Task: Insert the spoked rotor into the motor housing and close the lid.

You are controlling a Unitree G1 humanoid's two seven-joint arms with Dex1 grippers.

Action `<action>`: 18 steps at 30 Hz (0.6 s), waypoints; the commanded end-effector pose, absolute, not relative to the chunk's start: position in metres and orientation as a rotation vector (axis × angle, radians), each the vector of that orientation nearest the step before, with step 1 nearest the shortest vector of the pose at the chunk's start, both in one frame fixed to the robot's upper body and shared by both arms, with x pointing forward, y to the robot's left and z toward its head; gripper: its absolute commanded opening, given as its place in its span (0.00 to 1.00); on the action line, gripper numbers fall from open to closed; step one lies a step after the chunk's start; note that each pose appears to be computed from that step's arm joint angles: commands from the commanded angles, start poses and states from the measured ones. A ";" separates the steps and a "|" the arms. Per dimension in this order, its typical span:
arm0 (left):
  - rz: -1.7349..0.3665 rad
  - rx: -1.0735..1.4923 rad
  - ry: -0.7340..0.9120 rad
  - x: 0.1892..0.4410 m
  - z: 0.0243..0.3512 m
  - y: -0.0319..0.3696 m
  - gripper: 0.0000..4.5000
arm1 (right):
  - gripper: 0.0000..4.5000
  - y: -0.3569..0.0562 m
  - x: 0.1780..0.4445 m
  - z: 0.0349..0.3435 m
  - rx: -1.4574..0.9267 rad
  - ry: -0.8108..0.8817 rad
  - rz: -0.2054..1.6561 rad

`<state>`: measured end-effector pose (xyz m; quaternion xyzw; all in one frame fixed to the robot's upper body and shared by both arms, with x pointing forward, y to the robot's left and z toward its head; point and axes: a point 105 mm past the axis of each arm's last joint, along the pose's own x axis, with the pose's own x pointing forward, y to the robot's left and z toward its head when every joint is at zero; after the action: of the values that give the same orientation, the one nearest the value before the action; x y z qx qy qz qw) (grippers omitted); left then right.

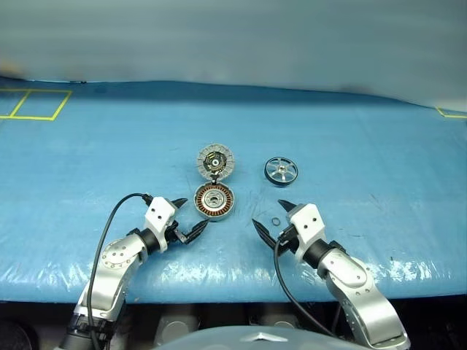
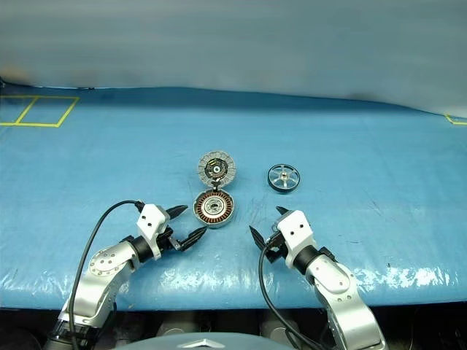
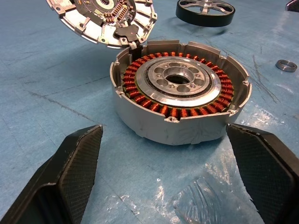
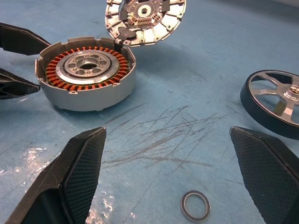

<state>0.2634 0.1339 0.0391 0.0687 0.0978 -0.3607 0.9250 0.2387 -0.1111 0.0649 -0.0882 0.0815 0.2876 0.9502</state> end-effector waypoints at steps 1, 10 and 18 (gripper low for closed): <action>-0.744 0.152 0.139 0.265 0.055 0.130 1.00 | 0.99 -0.109 0.239 0.074 -0.187 0.123 0.593; -0.740 0.156 0.136 0.266 0.056 0.131 1.00 | 0.99 -0.108 0.239 0.073 -0.186 0.117 0.597; -0.740 0.157 0.133 0.266 0.056 0.130 1.00 | 0.99 -0.108 0.239 0.073 -0.185 0.116 0.592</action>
<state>0.2636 0.1337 0.0399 0.0696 0.0969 -0.3602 0.9252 0.2384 -0.1097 0.0646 -0.0895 0.0786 0.2907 0.9494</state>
